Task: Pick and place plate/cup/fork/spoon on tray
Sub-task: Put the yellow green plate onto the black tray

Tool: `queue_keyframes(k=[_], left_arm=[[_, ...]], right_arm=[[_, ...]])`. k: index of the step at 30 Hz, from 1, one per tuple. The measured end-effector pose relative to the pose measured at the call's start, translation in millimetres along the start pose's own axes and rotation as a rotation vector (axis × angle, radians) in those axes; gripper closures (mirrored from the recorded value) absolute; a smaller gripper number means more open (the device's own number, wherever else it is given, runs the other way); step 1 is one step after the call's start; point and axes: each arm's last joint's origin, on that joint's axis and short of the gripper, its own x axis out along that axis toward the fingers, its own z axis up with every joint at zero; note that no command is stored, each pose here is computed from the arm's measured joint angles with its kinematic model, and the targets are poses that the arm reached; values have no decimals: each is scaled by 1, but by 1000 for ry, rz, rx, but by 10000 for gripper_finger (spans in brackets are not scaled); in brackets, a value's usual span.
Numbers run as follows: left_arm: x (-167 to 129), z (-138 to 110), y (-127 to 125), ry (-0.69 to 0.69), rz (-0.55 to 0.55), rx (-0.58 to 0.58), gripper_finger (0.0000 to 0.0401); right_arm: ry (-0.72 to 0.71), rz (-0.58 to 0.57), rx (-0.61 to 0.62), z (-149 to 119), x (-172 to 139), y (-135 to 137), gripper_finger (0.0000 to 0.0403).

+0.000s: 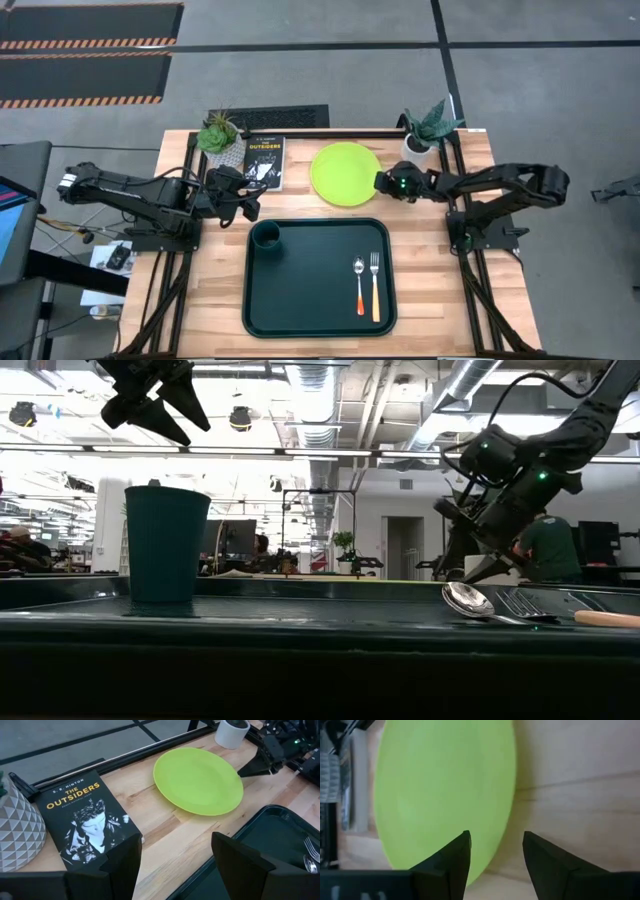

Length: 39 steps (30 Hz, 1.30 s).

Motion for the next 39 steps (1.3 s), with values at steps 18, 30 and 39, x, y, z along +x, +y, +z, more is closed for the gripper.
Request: queue_keyframes(k=[18, 30, 39], left_arm=[[0, 0, 0, 0, 1, 1, 173], [0, 0, 0, -18, 14, 1, 173], [0, 0, 0, -18, 15, 1, 173]], right_arm=[[-19, 82, 85, -5, 23, -11, 216], [-13, 56, 108, -6, 33, -11, 238], [-19, 36, 107, -6, 33, -13, 336]])
